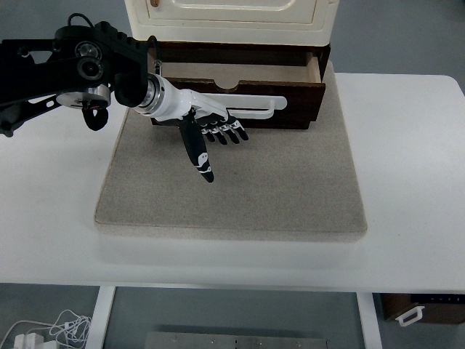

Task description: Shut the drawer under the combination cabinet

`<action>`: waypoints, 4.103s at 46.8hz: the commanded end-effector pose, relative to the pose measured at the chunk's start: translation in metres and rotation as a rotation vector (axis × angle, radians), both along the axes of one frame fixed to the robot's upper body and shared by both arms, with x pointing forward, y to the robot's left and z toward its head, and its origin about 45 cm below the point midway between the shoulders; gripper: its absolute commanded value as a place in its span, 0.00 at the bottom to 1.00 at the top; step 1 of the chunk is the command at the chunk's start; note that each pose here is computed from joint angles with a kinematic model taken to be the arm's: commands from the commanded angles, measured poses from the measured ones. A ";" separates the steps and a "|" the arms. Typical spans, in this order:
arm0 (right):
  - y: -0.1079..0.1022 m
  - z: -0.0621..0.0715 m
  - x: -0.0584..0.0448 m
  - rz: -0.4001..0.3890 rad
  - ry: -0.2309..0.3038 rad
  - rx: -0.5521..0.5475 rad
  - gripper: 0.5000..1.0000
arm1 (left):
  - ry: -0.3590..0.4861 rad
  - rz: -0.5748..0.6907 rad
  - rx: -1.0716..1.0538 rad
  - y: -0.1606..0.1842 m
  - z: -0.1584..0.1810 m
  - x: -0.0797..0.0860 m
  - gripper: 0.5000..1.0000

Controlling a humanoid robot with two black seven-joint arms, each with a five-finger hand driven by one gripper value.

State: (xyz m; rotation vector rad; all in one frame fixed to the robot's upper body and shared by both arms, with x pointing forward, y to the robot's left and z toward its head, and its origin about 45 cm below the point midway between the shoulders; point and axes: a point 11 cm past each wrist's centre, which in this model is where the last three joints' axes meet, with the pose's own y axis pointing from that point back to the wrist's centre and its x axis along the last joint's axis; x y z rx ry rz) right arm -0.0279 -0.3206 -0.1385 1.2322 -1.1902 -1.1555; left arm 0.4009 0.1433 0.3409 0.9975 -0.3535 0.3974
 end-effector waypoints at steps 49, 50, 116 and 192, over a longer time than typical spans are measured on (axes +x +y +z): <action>0.000 0.000 0.000 0.000 0.000 0.000 0.90 | -0.051 0.144 -0.021 0.002 0.002 0.048 0.99; 0.000 0.000 0.000 0.000 0.000 0.001 0.90 | -0.054 0.147 -0.023 0.002 0.004 0.049 0.99; 0.000 0.000 0.000 0.000 0.000 0.000 0.90 | -0.188 -0.006 -0.940 0.029 0.157 0.052 1.00; 0.000 0.000 -0.005 -0.005 0.007 0.001 0.90 | -0.323 1.070 -1.760 0.279 0.173 0.122 1.00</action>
